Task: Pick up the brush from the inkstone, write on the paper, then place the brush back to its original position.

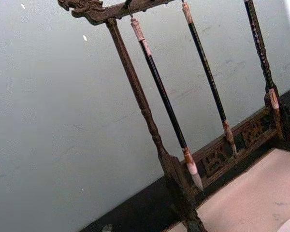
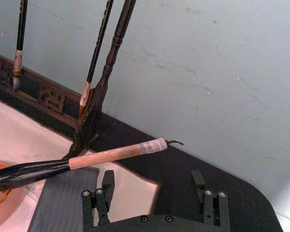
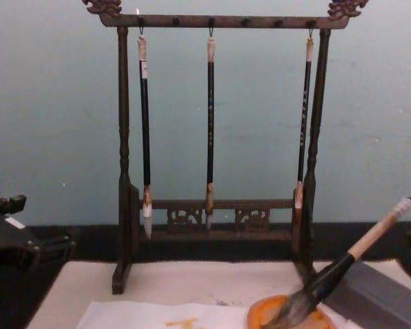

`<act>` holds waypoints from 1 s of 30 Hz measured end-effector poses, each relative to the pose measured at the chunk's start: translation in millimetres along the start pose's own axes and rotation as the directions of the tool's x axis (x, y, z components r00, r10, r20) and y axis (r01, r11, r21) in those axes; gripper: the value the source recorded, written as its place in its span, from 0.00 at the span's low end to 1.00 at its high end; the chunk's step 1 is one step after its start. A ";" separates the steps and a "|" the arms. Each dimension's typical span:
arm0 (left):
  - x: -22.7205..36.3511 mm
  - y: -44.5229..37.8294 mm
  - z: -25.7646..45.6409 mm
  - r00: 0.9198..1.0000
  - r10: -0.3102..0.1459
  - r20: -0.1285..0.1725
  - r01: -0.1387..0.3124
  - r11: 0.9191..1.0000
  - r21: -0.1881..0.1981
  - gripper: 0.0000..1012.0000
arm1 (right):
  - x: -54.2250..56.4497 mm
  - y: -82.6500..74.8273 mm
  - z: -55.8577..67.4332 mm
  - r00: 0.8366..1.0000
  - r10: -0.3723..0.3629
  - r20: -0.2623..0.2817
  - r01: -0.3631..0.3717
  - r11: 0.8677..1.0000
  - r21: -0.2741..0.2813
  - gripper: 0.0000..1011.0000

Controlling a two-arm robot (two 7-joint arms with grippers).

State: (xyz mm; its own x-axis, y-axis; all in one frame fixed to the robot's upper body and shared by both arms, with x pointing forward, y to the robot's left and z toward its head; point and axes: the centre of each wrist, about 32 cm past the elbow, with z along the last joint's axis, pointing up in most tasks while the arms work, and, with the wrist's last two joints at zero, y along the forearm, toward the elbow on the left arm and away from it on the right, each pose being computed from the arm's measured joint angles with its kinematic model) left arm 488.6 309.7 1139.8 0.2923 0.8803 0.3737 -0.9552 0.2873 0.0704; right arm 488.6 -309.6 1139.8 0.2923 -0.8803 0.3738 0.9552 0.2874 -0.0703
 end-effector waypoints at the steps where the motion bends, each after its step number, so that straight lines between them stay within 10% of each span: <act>1: 0.0 0.0 0.0 1.000 0.000 0.000 0.000 1.000 0.000 1.00 | 0.0 0.0 0.0 1.000 0.000 0.000 0.000 1.000 0.000 0.99; 20: 0.0 0.0 0.0 1.000 0.000 0.000 0.000 1.000 0.000 1.00 | 0.6 0.2 0.2 1.000 0.000 -0.009 0.000 1.000 0.001 0.99; 27: 0.0 0.0 0.0 1.000 0.000 0.000 0.000 1.000 0.000 1.00 | 8.8 -0.4 4.8 0.980 0.042 -0.194 -0.040 0.999 0.017 0.99; 30: 0.0 0.0 0.0 1.000 0.000 0.000 0.000 1.000 0.000 1.00 | 16.6 -1.0 6.2 0.926 0.075 -0.371 -0.070 0.997 0.027 0.99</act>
State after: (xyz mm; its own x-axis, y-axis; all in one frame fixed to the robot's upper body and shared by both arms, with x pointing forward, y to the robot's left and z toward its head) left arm 488.6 309.7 1139.8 0.2923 0.8803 0.3737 -0.9552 0.2874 0.0703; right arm 492.2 -322.2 1151.8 0.3588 -0.9334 -0.0024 0.9310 0.3581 -0.0715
